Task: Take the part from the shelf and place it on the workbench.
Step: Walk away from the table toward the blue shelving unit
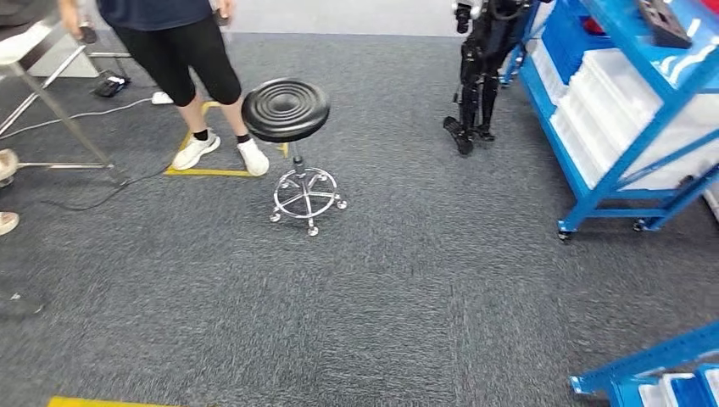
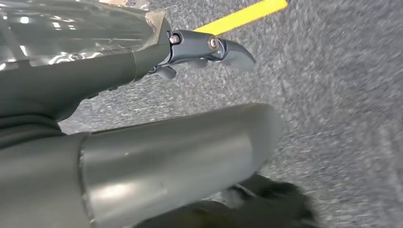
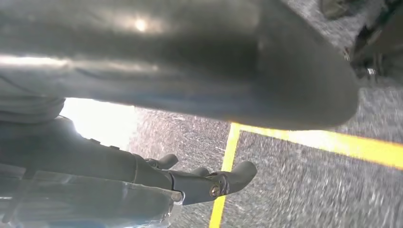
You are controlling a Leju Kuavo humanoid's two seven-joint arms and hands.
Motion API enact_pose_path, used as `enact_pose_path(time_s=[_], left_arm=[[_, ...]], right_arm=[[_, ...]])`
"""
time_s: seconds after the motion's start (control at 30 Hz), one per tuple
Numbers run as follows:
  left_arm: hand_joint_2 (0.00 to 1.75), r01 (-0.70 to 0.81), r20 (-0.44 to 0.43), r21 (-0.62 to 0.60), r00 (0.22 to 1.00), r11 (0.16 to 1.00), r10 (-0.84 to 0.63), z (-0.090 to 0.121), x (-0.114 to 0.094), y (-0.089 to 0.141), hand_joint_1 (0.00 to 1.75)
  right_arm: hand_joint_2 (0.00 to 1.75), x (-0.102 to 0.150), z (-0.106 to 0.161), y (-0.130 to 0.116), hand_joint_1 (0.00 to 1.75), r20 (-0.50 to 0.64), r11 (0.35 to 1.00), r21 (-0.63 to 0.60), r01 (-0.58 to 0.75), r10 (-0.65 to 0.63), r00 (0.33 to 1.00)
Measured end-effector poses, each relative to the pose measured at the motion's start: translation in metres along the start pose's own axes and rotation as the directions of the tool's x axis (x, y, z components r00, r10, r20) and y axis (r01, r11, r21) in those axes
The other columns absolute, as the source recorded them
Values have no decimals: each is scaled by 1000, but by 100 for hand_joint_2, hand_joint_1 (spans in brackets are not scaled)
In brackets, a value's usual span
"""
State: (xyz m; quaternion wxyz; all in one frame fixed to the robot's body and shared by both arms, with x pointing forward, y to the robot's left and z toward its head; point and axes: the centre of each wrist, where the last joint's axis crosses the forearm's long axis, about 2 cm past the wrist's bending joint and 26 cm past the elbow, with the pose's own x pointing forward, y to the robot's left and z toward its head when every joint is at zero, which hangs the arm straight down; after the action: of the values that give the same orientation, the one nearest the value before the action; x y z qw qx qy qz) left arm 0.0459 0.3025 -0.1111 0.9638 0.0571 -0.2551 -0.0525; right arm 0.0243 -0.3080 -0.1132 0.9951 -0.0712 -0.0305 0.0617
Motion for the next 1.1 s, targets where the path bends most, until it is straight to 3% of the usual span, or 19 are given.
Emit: enact_pose_path(time_s=[0.57,1.1], left_arm=[[0,-6,-18,12,1000,1000,6,3,-7,-1,0],[0,-4,-9,4,1000,1000,4,1,-1,-4,0]], right_arm=[[0,-1,0,0,0,16,1000,7,-3,3,1000],[0,-2,0,-2,0,16,1000,6,5,-5,1000]])
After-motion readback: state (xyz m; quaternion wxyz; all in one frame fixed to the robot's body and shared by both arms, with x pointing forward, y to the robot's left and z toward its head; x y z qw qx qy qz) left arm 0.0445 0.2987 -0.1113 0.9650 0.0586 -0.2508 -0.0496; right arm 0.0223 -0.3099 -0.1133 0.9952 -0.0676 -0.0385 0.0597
